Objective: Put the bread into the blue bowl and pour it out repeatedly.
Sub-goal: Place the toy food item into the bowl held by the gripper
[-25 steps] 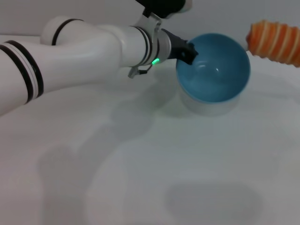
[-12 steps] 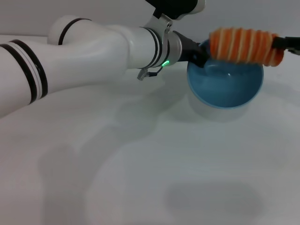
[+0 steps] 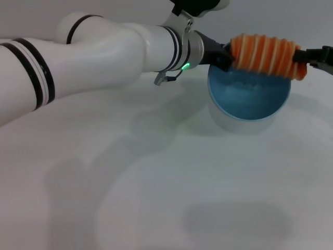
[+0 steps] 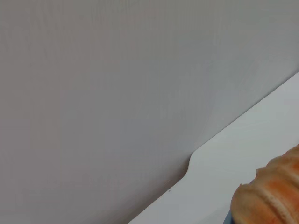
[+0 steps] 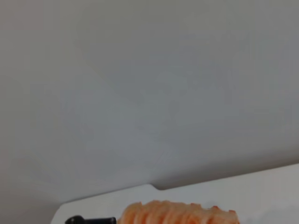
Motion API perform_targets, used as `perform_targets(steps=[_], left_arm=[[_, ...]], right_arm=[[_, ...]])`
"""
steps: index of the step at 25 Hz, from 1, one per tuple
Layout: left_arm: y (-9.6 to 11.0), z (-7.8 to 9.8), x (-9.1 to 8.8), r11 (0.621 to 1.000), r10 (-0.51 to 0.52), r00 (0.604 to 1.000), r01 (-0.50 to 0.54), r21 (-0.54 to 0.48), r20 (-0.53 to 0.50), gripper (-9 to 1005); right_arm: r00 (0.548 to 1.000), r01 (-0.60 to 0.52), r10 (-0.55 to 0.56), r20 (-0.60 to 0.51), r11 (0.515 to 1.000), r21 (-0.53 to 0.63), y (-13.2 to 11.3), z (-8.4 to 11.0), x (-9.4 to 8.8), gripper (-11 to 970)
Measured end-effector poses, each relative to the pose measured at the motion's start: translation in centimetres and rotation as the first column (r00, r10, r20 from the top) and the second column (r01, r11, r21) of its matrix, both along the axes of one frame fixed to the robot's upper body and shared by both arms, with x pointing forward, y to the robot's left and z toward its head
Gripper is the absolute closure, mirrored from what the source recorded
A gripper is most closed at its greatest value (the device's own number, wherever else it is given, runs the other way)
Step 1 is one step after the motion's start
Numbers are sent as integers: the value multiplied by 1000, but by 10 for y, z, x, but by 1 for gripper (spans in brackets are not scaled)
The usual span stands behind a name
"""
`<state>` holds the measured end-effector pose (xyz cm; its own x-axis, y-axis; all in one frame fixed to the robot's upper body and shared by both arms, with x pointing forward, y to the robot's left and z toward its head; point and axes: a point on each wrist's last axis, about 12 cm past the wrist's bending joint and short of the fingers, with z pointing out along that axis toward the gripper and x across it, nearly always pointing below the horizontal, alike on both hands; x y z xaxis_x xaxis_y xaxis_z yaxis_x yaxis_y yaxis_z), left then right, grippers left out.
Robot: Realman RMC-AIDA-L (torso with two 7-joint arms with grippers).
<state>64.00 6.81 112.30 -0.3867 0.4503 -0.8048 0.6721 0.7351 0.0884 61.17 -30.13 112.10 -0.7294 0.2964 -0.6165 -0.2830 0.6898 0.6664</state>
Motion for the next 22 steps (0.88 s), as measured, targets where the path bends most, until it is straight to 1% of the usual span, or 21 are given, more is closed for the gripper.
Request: perform_targets(steps=[5, 13, 16, 18, 22], left_arm=[[-3, 2, 0, 1000, -8, 1000, 8, 2, 4, 995], [-2, 2, 1, 1000, 0, 1000, 0, -2, -3, 995], [-2, 2, 1, 1000, 0, 1000, 0, -2, -6, 995], [-2, 1, 0, 1000, 1, 1000, -1, -3, -8, 995], [-2, 0, 0, 1000, 3, 1000, -3, -5, -12, 997]], right_arm=[[999, -34, 34, -11, 999, -21, 6, -1, 1, 865], [998, -61, 61, -1, 998, -16, 10, 0, -1, 851], [996, -82, 83, 38, 997, -14, 12, 1, -3, 842], [992, -96, 94, 88, 995, 19, 12, 4, -6, 836], [990, -92, 87, 114, 995, 42, 8, 4, -10, 634]])
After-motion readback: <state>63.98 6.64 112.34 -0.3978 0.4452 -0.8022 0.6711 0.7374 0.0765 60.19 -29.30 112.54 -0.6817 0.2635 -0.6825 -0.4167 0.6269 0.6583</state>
